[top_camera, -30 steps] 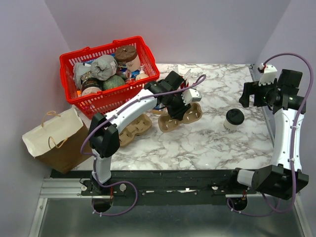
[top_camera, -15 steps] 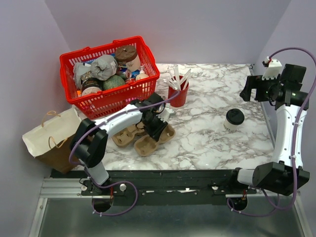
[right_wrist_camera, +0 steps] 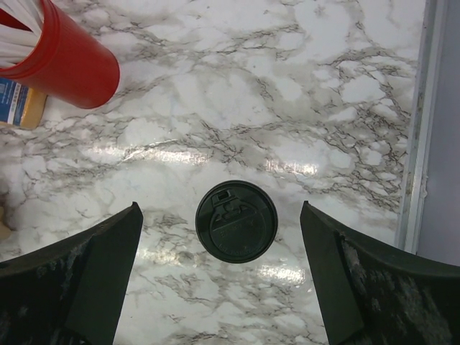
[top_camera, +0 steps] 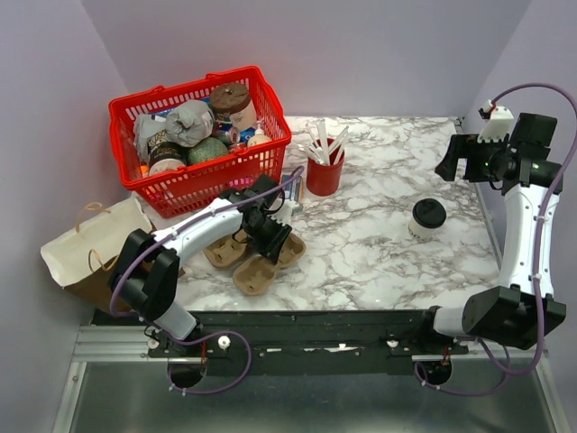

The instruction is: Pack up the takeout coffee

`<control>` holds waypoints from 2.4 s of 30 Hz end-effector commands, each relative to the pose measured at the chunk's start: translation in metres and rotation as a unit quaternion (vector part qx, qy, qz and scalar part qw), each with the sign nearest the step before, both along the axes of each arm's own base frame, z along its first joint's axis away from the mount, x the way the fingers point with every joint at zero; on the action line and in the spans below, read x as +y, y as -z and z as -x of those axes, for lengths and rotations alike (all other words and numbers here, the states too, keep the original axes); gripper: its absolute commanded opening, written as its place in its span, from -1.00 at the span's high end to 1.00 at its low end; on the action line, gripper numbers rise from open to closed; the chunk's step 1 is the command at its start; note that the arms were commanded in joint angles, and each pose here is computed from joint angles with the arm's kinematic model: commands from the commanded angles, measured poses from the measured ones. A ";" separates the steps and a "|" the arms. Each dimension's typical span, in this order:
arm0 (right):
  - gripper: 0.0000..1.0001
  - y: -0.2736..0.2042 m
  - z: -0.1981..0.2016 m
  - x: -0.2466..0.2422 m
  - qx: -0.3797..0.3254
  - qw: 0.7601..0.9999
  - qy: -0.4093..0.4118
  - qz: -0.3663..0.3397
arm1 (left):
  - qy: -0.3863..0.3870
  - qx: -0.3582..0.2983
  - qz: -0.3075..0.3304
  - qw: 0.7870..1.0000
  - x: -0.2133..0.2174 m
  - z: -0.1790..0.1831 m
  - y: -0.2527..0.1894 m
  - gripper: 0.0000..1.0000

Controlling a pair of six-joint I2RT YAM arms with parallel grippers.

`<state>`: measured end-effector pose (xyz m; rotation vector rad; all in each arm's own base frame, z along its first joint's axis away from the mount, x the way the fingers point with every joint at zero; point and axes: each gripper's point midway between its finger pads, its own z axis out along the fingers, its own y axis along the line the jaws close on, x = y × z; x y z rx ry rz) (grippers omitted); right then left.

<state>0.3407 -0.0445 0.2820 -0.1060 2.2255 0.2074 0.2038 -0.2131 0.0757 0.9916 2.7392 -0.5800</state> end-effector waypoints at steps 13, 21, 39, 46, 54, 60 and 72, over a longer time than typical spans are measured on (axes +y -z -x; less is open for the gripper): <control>-1.00 -0.060 -0.007 0.095 -0.099 0.973 -0.209 0.012 | 0.087 -0.312 0.017 0.946 0.056 -0.061 -0.198 -0.67; -1.00 -0.052 0.005 0.176 -0.097 0.934 -0.345 -0.002 | -0.047 -0.395 -0.197 0.896 0.196 -0.072 -0.274 -0.71; -1.00 -0.038 0.020 0.261 -0.067 0.883 -0.463 -0.042 | -0.212 -0.247 -0.389 0.862 0.379 0.044 -0.285 -0.74; -1.00 -0.031 0.022 0.269 -0.057 0.880 -0.470 -0.040 | -0.217 -0.166 -0.353 0.895 0.393 0.059 -0.232 -0.62; -1.00 -0.023 0.021 0.274 -0.051 0.877 -0.476 -0.034 | -0.210 -0.131 -0.290 0.924 0.387 0.043 -0.196 -0.46; -1.00 -0.016 0.021 0.272 -0.043 0.879 -0.474 -0.029 | -0.206 -0.113 -0.252 0.939 0.385 0.032 -0.178 -0.39; -1.00 -0.015 0.019 0.271 -0.047 0.878 -0.476 -0.021 | -0.186 -0.133 -0.237 0.944 0.373 0.031 -0.178 1.00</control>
